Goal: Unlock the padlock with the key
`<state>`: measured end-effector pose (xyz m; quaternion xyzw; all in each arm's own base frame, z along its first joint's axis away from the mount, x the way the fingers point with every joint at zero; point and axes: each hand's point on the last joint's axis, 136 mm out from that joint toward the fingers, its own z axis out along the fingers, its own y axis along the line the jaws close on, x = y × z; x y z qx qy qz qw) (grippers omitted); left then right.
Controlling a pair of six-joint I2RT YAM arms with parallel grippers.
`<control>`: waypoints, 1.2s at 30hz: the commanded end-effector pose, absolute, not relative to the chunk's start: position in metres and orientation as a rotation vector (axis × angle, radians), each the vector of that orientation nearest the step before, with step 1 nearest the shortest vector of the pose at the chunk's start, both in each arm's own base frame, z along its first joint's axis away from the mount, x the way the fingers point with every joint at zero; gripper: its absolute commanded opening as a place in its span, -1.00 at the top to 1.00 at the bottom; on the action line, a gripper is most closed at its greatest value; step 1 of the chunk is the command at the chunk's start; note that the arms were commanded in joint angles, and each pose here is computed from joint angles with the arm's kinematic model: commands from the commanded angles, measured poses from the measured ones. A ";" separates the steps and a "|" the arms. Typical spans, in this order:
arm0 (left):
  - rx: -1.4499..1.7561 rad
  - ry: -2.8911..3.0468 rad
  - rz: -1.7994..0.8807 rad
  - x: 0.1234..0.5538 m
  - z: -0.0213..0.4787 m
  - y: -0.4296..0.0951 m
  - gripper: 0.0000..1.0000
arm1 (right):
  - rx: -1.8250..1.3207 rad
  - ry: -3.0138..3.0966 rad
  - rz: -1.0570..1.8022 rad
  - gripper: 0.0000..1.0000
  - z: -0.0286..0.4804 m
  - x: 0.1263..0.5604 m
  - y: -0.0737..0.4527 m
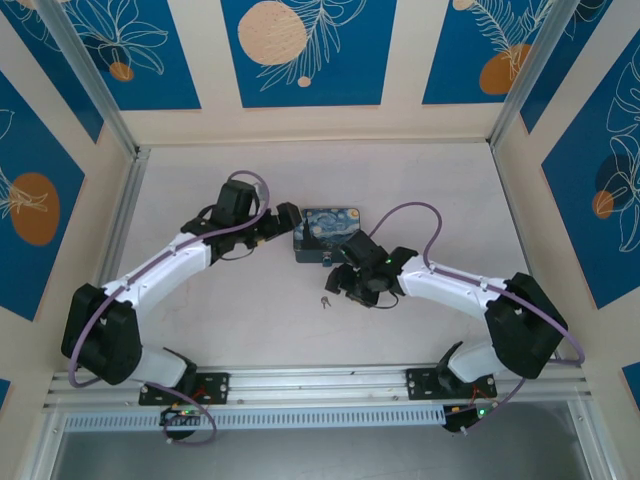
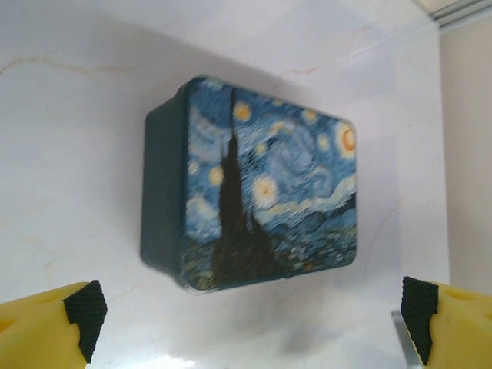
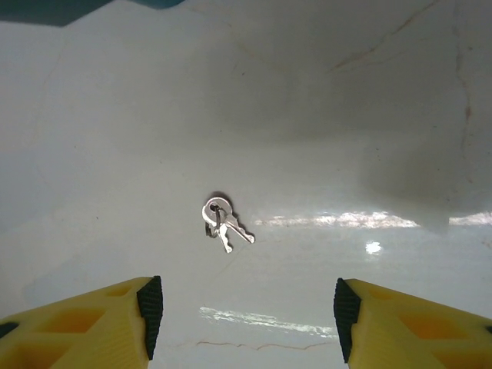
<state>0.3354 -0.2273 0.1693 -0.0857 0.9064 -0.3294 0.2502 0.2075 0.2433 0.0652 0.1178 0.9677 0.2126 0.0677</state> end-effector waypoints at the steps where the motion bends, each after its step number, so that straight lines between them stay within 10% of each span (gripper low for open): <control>1: -0.243 2.531 -0.893 0.314 0.155 -0.223 -1.00 | 0.107 2.925 0.668 -0.25 0.063 0.211 0.258; 36: -0.285 2.524 -0.830 0.307 0.155 -0.208 -1.00 | -0.266 3.063 0.338 0.35 0.010 0.197 0.271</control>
